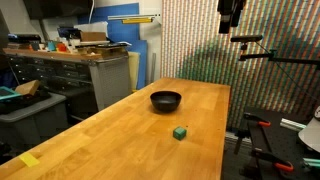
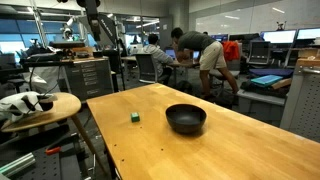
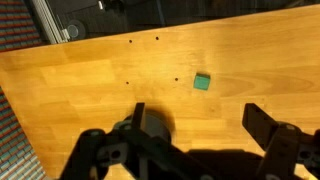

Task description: Put the block in the bowl

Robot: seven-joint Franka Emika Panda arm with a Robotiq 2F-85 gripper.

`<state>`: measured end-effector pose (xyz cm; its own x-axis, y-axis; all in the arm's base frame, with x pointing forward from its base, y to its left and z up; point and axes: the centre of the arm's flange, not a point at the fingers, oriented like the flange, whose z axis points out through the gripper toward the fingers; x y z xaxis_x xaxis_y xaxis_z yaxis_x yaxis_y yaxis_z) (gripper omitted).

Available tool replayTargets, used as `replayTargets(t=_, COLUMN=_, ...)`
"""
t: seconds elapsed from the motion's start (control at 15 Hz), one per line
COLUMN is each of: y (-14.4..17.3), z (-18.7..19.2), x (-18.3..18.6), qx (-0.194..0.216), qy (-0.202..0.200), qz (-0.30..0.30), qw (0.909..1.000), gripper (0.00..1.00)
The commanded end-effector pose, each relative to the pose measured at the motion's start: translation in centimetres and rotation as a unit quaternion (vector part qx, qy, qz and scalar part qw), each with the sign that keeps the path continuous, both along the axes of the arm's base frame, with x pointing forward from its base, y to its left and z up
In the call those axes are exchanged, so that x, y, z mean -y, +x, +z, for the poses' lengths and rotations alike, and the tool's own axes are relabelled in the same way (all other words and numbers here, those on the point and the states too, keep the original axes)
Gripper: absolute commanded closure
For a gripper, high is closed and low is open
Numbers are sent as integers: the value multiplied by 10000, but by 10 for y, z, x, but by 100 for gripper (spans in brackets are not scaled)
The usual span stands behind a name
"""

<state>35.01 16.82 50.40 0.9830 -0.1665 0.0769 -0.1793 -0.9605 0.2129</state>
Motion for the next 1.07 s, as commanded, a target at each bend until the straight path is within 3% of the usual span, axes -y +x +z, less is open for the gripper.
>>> replayTargets(t=0.0, y=0, z=2, x=0, qx=18, qy=6, qz=4, qw=10000, gripper=0)
replayTargets(t=0.4, y=6, z=2, x=-3, qx=150, qy=79, qz=-72, qw=9998, gripper=0)
replayTargets(t=0.73, y=39, z=-46, x=-14, qx=509, qy=365, qz=-335, qw=9975, gripper=0)
replayTargets(t=1.0, y=62, z=-107, x=-23, qx=401, qy=546, qz=-493, qw=9965, gripper=0)
